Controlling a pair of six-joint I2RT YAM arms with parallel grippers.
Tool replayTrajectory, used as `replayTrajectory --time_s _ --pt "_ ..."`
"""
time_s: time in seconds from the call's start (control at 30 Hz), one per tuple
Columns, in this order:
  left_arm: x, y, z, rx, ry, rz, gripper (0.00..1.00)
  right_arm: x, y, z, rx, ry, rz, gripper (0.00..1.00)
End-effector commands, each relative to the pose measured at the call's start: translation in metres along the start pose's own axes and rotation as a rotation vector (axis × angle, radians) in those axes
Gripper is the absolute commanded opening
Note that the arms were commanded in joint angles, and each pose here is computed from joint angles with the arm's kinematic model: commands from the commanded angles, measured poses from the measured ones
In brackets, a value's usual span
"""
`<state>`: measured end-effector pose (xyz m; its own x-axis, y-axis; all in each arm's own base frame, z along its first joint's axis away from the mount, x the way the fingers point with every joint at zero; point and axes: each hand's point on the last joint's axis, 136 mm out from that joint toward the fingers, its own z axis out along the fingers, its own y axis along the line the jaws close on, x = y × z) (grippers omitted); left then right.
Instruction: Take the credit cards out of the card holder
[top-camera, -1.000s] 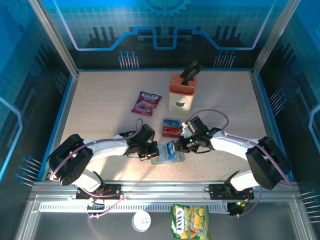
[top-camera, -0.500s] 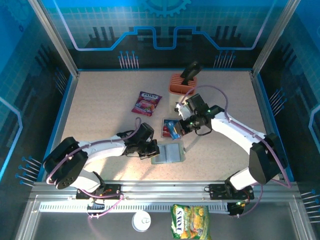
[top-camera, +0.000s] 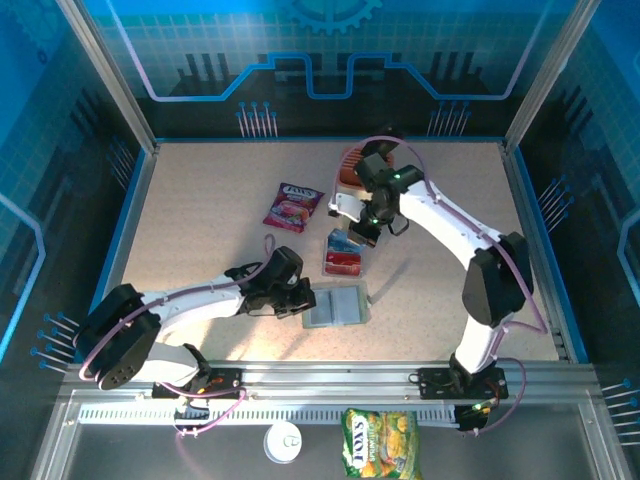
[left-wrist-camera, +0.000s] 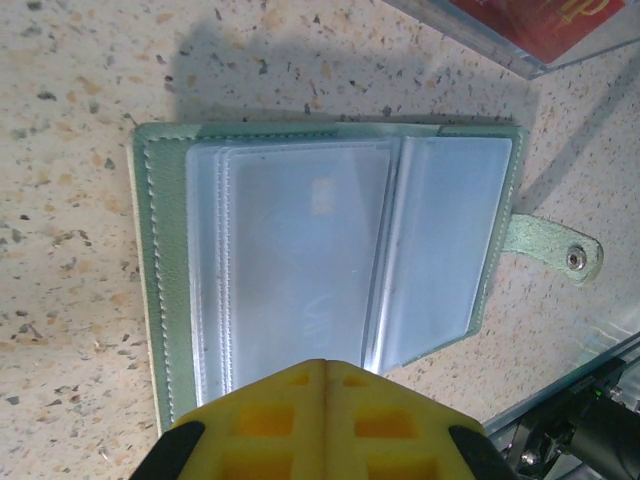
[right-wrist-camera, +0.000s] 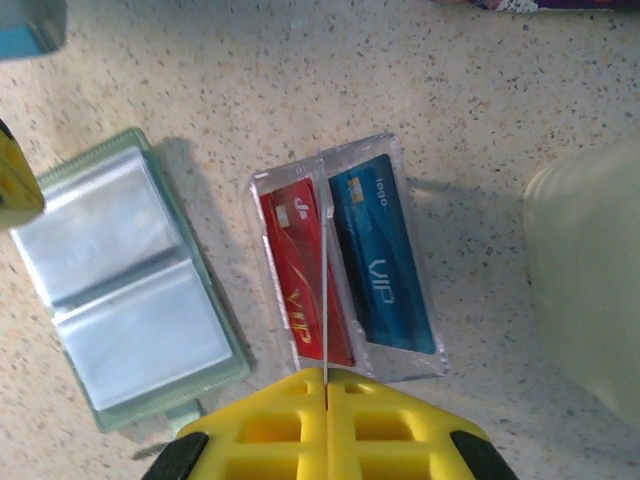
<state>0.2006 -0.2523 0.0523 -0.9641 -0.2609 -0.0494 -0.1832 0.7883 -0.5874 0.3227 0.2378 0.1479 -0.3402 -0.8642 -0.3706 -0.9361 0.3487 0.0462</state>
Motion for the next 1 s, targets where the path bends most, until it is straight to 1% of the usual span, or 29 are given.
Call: replayTrajectory --time_s 0.0,0.23,0.4,0.67,0.97 --pt "0.002 0.006 -0.004 -0.018 -0.009 -0.003 0.02 0.015 -0.007 -0.003 -0.037 0.103 -0.071 0.0" --pt "0.001 0.005 0.004 -0.024 0.003 -0.001 0.02 0.02 -0.024 0.014 -0.04 0.181 -0.102 0.0" --pt "-0.001 0.002 0.006 -0.024 0.008 0.005 0.02 0.017 -0.031 0.022 -0.041 0.174 -0.109 0.0" --pt "-0.004 0.0 0.008 -0.019 0.0 0.001 0.02 0.009 -0.03 0.032 -0.081 0.156 -0.123 0.01" --pt "-0.004 0.002 0.007 -0.025 -0.006 0.0 0.02 -0.012 -0.033 0.015 -0.046 0.118 -0.155 0.01"
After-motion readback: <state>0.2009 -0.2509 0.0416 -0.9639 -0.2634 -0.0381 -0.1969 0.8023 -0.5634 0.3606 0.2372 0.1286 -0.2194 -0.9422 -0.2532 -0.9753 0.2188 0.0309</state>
